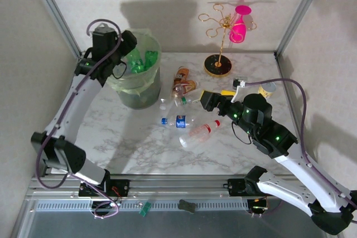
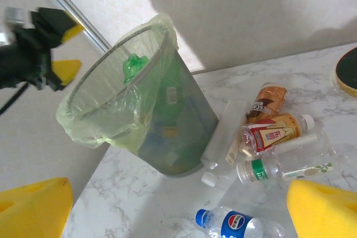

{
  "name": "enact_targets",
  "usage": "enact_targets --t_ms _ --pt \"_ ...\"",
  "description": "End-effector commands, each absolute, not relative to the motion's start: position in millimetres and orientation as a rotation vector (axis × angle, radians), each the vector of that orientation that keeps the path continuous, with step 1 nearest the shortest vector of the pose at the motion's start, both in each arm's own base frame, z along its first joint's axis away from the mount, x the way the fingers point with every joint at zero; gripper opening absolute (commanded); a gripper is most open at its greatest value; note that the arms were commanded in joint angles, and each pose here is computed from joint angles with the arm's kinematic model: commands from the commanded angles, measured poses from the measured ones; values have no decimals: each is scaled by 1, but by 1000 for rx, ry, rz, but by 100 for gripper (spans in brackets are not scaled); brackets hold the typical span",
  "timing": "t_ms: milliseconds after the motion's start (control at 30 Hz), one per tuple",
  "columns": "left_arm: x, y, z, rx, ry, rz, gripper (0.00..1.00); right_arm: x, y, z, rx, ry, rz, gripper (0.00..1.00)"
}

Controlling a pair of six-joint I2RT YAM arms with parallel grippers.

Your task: Put the plastic bottles in the bin

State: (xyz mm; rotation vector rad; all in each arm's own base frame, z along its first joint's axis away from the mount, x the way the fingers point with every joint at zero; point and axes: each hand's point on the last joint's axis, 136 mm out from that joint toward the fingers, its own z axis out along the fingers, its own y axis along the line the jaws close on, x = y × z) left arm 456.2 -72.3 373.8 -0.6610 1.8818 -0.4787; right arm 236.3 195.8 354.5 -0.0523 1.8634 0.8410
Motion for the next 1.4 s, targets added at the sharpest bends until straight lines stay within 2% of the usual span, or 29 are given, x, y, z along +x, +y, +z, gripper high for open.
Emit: enact_targets --t_ms 0,133,267,533,733,967,1067,1167,1233,1367 --pt "431 -74 400 -625 1817 -523 86 238 193 362 -32 1856 824 99" --pt "396 -76 417 -579 1749 -507 84 243 197 350 -26 1898 807 98" --pt "365 -99 414 -453 1754 -513 83 251 206 328 -30 1978 771 98" --pt "308 -148 389 -88 1783 -657 77 262 228 232 18 2339 660 91" --pt "299 -153 339 -26 1857 -615 75 246 217 149 459 2577 644 86" --pt "300 -150 312 -42 1857 -581 74 243 200 112 845 2560 639 82" --pt "299 -146 306 -49 1860 -556 73 262 217 130 691 2521 685 80" --pt "297 -140 304 -65 1849 -530 73 280 250 143 235 2545 639 84" --pt "296 -135 306 -79 1839 -513 73 286 268 140 -127 2544 446 85" --pt "292 -128 312 -104 1812 -497 74 286 277 103 -582 2586 51 89"
